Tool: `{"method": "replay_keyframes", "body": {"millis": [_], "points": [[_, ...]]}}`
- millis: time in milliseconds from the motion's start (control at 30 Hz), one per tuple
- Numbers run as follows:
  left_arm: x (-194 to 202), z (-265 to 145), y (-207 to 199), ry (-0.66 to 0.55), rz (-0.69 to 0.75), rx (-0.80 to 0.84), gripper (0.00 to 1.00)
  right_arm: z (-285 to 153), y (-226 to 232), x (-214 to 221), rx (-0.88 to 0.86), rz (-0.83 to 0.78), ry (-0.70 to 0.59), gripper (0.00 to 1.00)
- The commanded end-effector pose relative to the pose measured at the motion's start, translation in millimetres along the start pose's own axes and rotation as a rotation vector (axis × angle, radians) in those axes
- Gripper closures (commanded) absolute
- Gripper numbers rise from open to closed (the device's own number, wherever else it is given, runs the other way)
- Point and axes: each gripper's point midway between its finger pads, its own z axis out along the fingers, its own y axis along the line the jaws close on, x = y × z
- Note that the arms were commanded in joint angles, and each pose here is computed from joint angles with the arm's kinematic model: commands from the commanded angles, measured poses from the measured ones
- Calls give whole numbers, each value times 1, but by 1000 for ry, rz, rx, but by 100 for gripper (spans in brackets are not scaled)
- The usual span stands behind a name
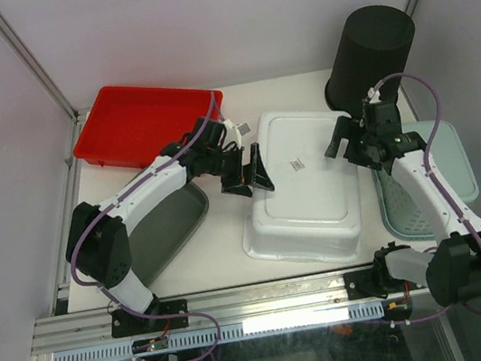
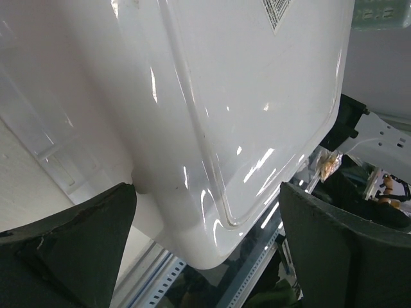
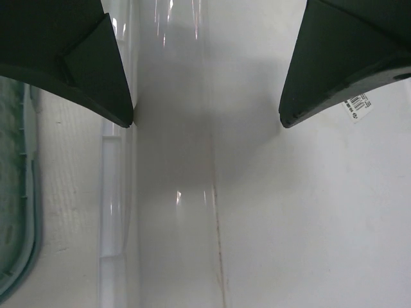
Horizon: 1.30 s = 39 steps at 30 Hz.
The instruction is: Turn the large container upside down
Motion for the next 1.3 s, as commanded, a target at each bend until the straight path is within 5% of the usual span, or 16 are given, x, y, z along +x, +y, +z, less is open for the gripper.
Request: {"method": "replay_keyframes", "body": {"millis": [0,267,767,1067,1267], "points": [[2,-5,-19,8,59,83,6,-6,73,-3,-367,15,25,1],[-18,-2,-29,-32,75,89,6,-2,110,-44,-425,-17,-42,1],[-71,30,-46,-81,144,148,6,-80,45,-115,-72,-62,-393,1],[-139,-73,-12,-349,211,-164,1,-105,31,-103,-70,-50,-479,1],[-178,-123,61,-512,222,-500,1,-100,36,-92,-133,-8,-480,1]]}}
